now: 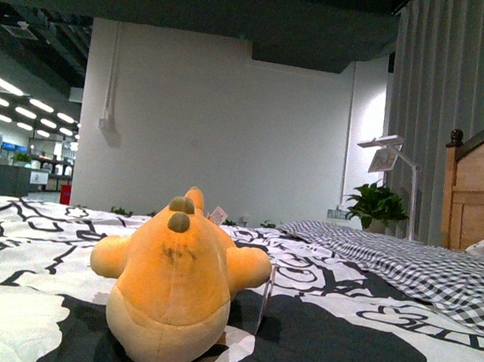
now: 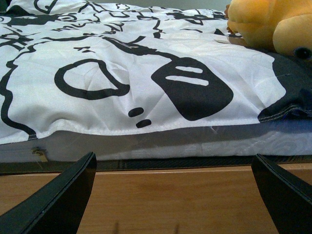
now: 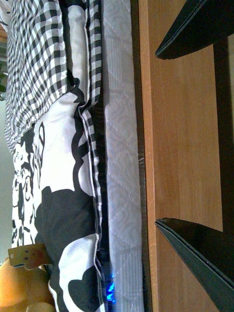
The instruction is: Put away toys
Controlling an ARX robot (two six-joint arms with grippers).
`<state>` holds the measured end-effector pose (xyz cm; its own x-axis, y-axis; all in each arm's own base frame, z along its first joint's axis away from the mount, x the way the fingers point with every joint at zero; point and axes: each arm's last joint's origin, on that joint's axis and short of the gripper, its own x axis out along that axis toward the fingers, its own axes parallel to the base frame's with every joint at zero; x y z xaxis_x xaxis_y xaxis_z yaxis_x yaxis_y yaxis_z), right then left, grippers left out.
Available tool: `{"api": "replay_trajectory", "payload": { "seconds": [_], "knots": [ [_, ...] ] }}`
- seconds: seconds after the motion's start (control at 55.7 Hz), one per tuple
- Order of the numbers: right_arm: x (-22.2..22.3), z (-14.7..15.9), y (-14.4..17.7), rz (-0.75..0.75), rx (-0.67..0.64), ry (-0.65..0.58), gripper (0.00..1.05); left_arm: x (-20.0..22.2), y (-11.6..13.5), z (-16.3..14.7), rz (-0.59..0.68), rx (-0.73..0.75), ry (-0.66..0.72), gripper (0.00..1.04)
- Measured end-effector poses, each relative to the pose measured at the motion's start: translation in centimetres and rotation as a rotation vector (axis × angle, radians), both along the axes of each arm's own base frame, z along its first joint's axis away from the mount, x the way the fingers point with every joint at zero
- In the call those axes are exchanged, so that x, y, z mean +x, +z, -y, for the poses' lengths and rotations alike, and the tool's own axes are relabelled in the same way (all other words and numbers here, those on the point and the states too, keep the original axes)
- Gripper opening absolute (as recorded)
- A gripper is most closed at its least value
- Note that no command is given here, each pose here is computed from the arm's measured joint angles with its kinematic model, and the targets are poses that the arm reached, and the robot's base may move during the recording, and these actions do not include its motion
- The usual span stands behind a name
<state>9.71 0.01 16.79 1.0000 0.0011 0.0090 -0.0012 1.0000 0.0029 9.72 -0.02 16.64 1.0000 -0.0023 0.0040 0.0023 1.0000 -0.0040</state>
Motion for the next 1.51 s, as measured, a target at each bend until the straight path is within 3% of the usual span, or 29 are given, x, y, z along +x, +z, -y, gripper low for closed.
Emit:
{"api": "replay_trajectory", "payload": {
  "seconds": [1.148,1.292,1.507],
  "knots": [
    [0.0,0.0,0.0,0.0,0.0,0.003,0.98,0.0,0.0,0.0,0.001,0.0,0.003,0.98],
    [0.2,0.0,-0.4,-0.049,0.043,-0.154,0.98,0.0,0.0,0.0,0.001,0.0,0.003,0.98],
    [1.4,-0.9,0.5,-0.027,0.061,-0.142,0.98,0.0,0.0,0.0,0.001,0.0,0.001,0.98]
  ]
}}
